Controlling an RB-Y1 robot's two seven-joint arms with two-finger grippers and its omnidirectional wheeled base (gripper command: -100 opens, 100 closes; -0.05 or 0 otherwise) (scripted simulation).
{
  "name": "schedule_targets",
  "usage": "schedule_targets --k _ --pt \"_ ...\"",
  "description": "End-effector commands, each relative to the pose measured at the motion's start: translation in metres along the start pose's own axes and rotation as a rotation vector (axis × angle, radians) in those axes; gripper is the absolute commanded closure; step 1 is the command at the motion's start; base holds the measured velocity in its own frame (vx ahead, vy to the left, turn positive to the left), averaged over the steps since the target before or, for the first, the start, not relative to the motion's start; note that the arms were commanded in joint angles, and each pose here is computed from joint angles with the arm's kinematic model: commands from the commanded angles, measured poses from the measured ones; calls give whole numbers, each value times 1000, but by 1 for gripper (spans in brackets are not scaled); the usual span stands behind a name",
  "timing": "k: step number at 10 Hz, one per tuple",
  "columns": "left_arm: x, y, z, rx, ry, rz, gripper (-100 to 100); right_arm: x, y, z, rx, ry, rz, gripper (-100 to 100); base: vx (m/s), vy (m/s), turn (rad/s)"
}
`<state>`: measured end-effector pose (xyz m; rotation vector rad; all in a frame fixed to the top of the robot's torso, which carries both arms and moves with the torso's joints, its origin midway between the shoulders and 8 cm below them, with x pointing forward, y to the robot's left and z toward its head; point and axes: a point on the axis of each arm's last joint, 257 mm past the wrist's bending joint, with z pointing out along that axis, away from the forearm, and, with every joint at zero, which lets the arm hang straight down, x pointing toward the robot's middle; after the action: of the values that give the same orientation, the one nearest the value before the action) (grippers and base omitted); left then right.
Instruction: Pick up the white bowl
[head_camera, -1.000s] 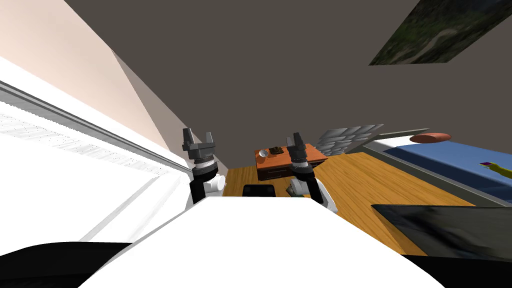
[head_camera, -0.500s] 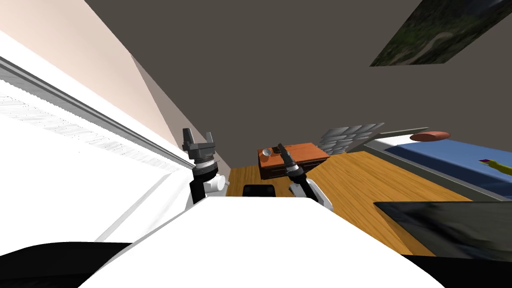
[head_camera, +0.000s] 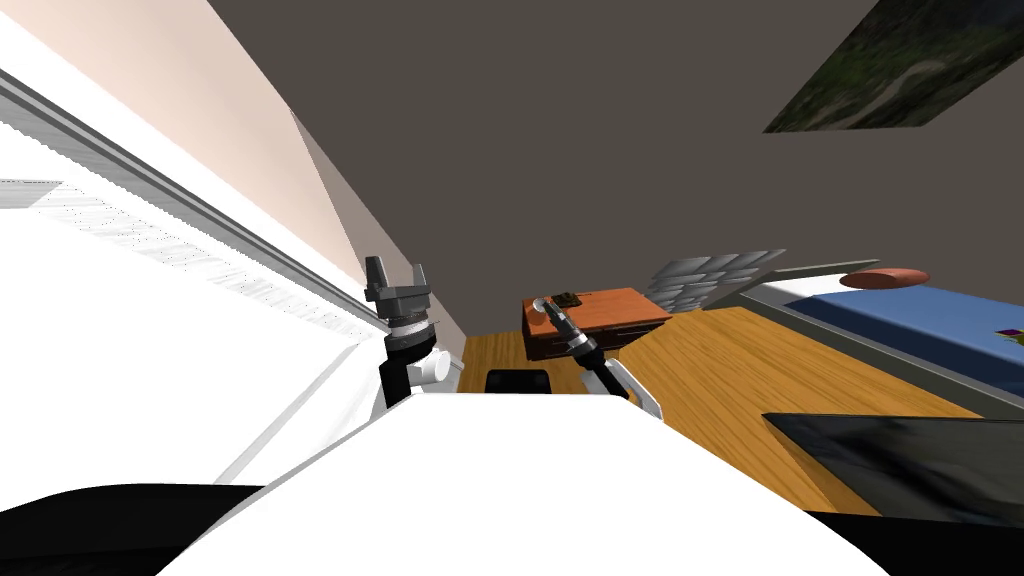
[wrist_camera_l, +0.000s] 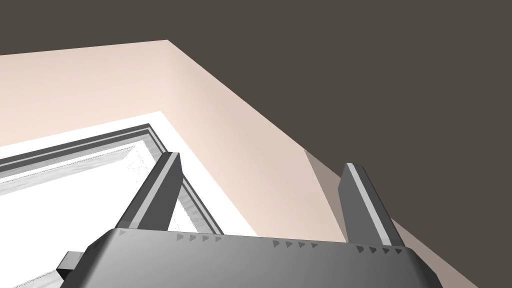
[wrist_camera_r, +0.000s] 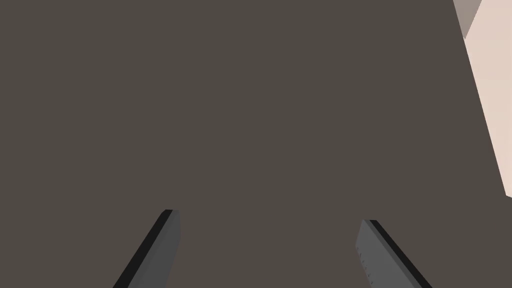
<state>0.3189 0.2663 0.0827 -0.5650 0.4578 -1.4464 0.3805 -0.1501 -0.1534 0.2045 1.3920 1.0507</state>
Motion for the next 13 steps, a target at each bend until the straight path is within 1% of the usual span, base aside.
schedule_targets --k 1,2,3,4,5,6,7,8,9,10,11,12,13 --pt "0 0 0 0 0 0 0 22 -22 -9 40 76 -74 -100 32 99 76" --pt "0 0 0 0 0 0 0 24 -26 -10 48 80 -74 -100 27 77 24" --pt "0 0 0 0 0 0 0 41 -42 -18 76 144 -141 -100 36 78 83" --pt "0 0 0 0 0 0 0 59 -64 -29 115 211 -196 -100 43 132 125" --pt "0 0 0 0 0 0 0 61 -70 -33 125 222 -211 -100 44 119 30" --pt "0 0 0 0 0 0 0 75 -90 -45 154 288 -278 -100 56 114 78" --pt "0 0 0 0 0 0 0 76 -94 -47 162 295 -286 -100 47 76 45" --pt "0 0 0 0 0 0 0 88 -114 -61 190 363 -360 -100 63 77 115" --pt "0 0 0 0 0 0 0 89 -119 -64 198 370 -364 -100 53 61 45" --pt "0 0 0 0 0 0 0 99 -142 -81 228 442 -443 -100 52 78 91" --pt "0 0 0 0 0 0 0 100 -144 -83 232 445 -443 -100 49 64 48" --pt "0 0 0 0 0 0 0 106 -163 -99 255 511 -518 -100 63 83 126" --pt "0 0 0 0 0 0 0 107 -168 -103 264 520 -524 -100 47 73 56"
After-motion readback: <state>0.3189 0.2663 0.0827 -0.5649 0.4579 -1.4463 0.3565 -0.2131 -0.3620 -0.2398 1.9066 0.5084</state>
